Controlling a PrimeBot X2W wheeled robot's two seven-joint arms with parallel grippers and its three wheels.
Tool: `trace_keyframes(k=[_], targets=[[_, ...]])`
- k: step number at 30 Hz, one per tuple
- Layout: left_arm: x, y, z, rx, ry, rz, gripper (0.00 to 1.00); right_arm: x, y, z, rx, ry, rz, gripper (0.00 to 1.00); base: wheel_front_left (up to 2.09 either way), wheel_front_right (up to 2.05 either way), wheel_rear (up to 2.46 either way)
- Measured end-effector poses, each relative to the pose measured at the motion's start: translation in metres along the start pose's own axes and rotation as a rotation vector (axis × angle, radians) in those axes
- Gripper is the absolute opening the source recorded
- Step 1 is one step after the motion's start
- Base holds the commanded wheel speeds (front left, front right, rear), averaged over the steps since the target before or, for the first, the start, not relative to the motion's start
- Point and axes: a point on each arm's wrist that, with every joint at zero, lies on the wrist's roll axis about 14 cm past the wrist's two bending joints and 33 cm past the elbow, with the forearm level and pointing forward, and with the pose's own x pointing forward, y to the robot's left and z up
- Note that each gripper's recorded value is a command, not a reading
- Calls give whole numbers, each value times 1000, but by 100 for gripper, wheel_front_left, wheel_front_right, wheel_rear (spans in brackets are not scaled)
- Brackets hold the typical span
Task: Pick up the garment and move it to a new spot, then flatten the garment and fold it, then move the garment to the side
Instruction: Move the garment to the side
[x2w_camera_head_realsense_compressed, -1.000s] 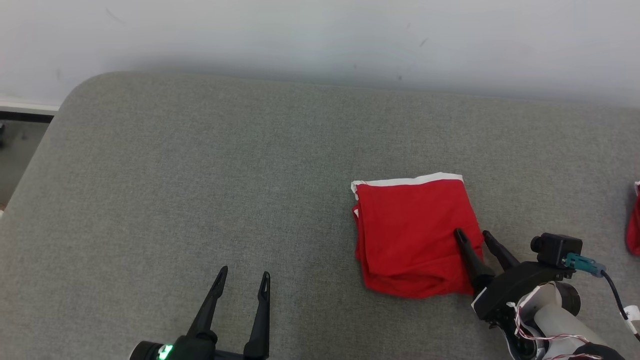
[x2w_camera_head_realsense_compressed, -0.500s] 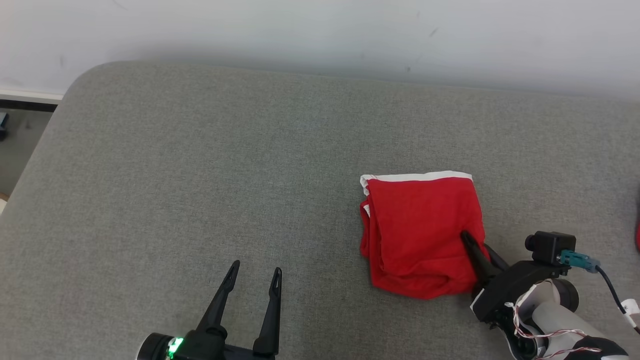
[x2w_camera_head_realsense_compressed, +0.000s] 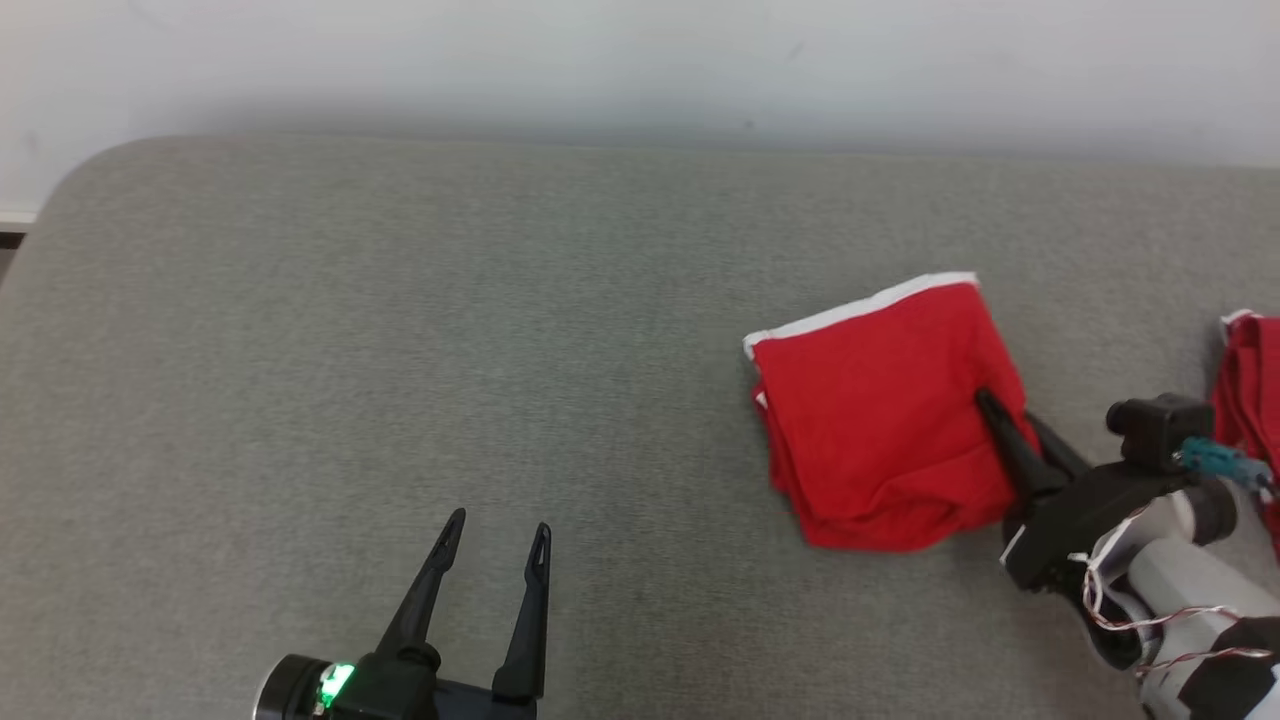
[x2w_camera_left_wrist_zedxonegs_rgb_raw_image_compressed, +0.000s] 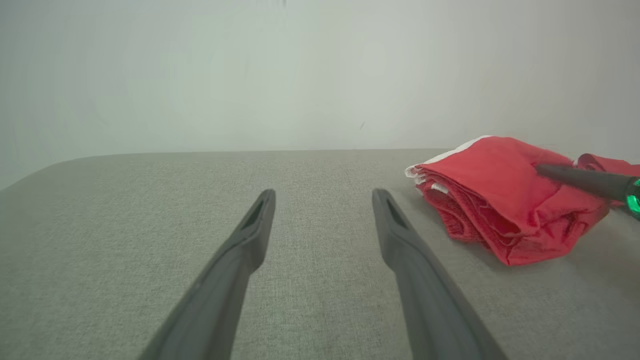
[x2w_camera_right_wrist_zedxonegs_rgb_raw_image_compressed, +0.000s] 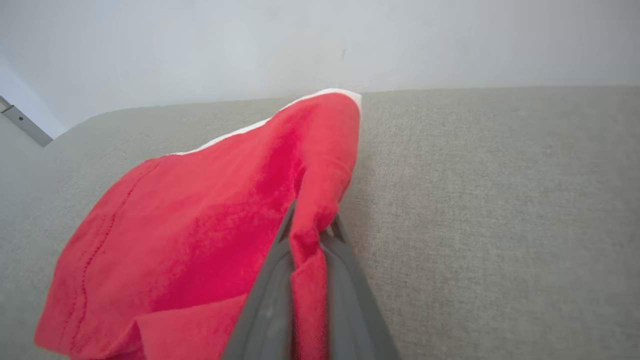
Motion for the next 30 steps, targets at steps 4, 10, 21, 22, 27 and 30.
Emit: trace_keyframes(k=[4, 10, 21, 22, 27, 30], targets=[[11, -9, -1, 1, -3, -46, 100, -11, -22, 9, -74, -15, -36, 0, 0, 0, 0], [31, -27, -6, 3, -4, -126, 100, -28, -55, 26, -144, -45, -108, 0, 0, 0, 0], [65, -60, -27, 4, 16, -275, 100, -81, -130, 39, -244, -35, -299, 0, 0, 0, 0], [67, -62, -30, 4, 20, -285, 100, -86, -137, 39, -256, -26, -318, 0, 0, 0, 0], [77, -70, -47, -4, 47, -327, 100, -102, -170, 46, -309, 1, -398, 0, 0, 0, 0], [84, -74, -54, -10, 52, -347, 100, -107, -189, 51, -314, 3, -451, 0, 0, 0, 0]])
